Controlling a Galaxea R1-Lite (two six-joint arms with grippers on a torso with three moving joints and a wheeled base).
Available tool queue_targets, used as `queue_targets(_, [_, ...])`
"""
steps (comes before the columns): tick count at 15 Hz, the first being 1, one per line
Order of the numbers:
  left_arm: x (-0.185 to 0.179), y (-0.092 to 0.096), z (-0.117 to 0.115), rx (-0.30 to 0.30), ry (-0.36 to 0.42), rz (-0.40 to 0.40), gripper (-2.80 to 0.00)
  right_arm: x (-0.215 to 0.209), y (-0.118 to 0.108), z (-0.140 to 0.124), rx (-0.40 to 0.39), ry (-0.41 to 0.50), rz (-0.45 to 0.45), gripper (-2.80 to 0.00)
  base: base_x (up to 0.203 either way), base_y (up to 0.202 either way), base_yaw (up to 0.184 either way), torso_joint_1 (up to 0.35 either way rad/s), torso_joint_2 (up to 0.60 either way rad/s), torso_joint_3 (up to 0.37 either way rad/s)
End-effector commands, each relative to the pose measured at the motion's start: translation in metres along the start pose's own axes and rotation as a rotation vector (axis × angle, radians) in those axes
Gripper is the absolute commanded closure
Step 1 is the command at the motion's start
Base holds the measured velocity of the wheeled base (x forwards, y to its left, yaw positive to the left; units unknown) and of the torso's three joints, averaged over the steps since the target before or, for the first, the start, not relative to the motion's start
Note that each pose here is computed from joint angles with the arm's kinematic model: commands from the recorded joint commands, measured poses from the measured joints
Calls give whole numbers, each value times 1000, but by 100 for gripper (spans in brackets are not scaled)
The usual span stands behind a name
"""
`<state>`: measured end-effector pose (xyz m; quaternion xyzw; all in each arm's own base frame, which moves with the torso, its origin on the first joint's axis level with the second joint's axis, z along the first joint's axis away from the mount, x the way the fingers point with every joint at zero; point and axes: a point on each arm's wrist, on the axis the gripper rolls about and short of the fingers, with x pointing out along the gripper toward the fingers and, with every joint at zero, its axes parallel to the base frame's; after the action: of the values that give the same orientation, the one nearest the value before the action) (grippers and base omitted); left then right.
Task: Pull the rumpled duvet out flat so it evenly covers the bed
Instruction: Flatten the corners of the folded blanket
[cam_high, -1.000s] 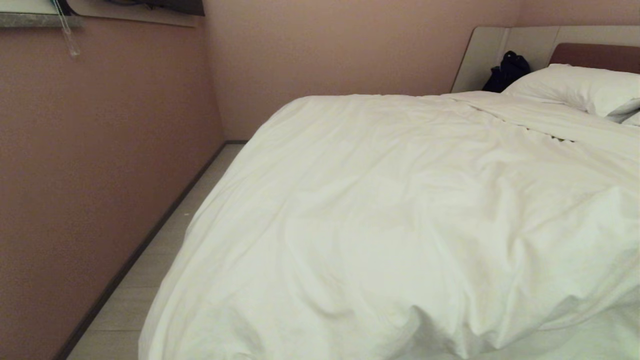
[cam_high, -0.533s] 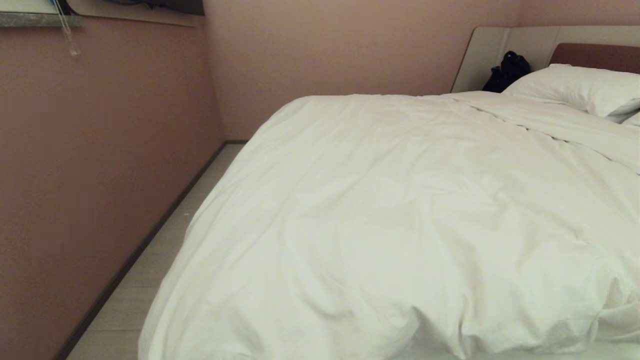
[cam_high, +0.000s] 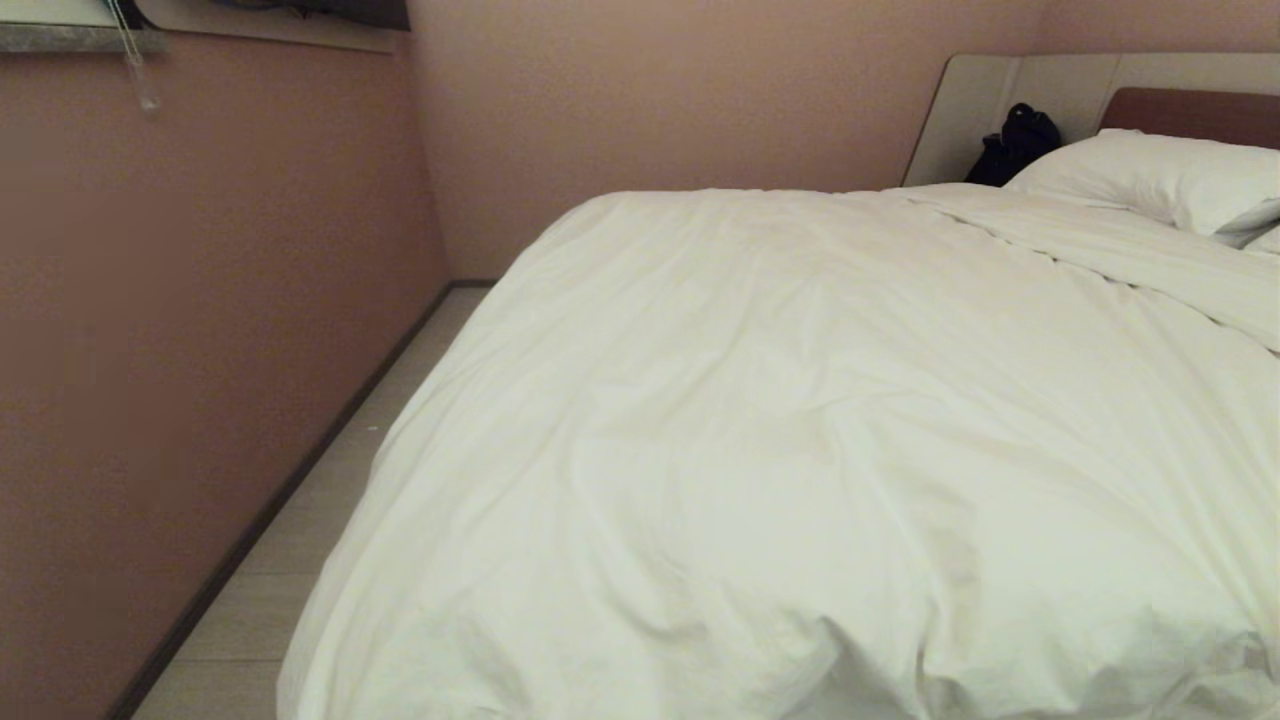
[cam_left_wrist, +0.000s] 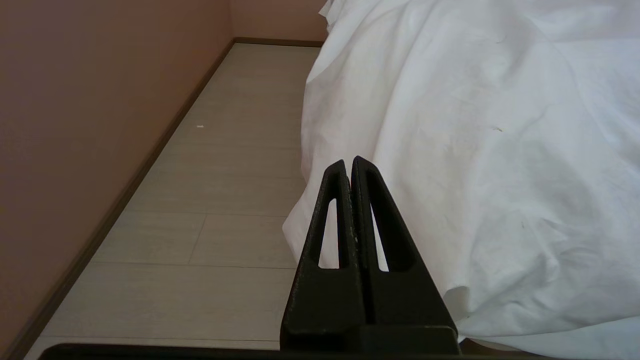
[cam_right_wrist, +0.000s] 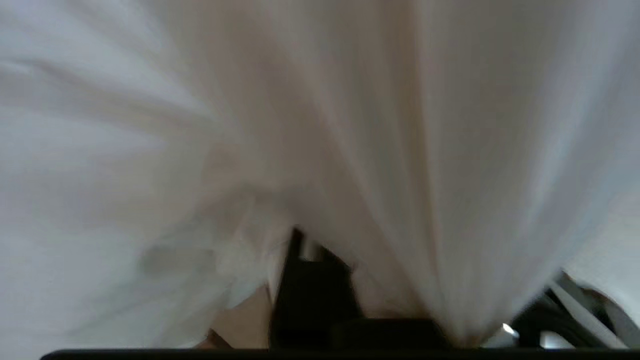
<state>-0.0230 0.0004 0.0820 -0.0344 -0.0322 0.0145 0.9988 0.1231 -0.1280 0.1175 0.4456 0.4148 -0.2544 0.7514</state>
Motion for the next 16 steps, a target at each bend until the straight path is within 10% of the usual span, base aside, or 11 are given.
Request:
queue_targets(1, [0, 0, 0, -1, -1, 1, 0, 8, -4, 4, 1, 25, -50, -280, 0, 0, 0, 0, 0, 0])
queue_targets(16, [0, 0, 0, -1, -1, 1, 0, -106, 39, -39, -96, -106, 141, -280, 0, 0, 0, 0, 0, 0])
